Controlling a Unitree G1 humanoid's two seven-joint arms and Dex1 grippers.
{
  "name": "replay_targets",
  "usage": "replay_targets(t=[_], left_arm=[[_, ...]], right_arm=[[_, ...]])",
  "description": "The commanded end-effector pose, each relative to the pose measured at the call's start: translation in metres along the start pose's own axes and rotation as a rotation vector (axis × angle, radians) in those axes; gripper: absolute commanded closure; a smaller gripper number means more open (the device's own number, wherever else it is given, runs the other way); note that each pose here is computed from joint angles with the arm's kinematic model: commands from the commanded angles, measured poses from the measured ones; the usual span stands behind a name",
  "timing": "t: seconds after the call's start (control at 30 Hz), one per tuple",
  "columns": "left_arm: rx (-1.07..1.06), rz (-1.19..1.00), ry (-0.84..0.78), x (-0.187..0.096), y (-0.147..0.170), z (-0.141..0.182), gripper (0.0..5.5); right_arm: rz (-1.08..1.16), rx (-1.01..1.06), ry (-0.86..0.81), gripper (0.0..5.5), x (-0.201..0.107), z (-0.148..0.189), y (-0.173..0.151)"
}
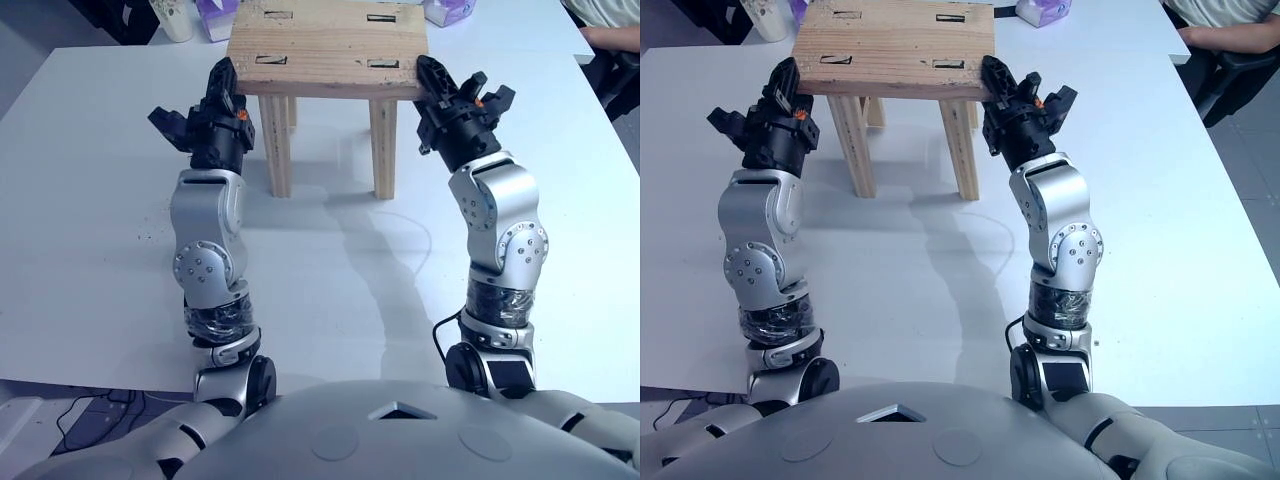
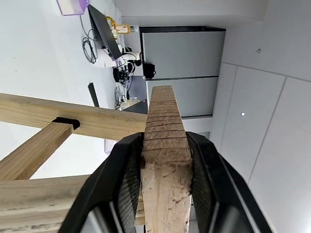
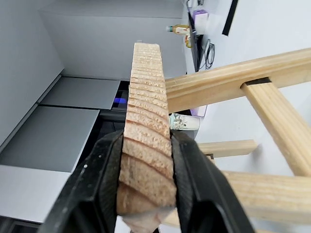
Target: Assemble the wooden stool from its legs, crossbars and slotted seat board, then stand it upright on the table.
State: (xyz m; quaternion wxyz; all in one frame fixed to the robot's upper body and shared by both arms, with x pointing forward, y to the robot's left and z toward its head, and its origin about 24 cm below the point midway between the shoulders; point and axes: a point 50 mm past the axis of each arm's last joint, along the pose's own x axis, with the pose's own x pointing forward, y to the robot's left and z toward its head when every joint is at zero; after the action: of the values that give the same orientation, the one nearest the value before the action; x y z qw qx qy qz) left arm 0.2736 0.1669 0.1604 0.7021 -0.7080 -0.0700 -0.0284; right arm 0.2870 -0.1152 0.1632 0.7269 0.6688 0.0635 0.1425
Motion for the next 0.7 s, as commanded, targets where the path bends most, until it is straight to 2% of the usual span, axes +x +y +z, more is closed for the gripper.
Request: replay_targets(t=[0.03,0.23,0.3,0.4,0.53,0.63,0.7], left_arm=[[0.015,0.04,-0.111,-0.003,0.011,0.021,3.21],[0.054,0.022,-0.148,0.0,0.007,0.03,2.25],[0.147,0.012,-0.198,-0.003,0.003,0.043,1.94],[0.525,-0.032,-0.224,-0.003,-0.01,0.06,1.79],[1.111,-0.045,-0.269,0.018,-0.027,0.065,1.79],[1.378,-0.088,-0.326,0.021,-0.037,0.064,1.79],[1.517,-0.054,-0.343,0.021,-0.031,0.06,1.79]], right_arm=[[-0.016,-0.025,-0.112,3.21,-0.003,0.02,-0.007],[-0.016,-0.049,-0.151,2.27,0.002,0.029,-0.005],[-0.031,-0.126,-0.196,2.25,0.002,0.043,-0.007],[-0.067,-0.441,-0.285,2.25,0.004,0.066,-0.007],[-0.079,-0.944,-0.399,2.25,0.022,0.072,0.009],[-0.114,-1.075,-0.483,2.25,0.035,0.074,0.019],[-0.098,-1.371,-0.53,2.25,0.042,0.064,0.027]])
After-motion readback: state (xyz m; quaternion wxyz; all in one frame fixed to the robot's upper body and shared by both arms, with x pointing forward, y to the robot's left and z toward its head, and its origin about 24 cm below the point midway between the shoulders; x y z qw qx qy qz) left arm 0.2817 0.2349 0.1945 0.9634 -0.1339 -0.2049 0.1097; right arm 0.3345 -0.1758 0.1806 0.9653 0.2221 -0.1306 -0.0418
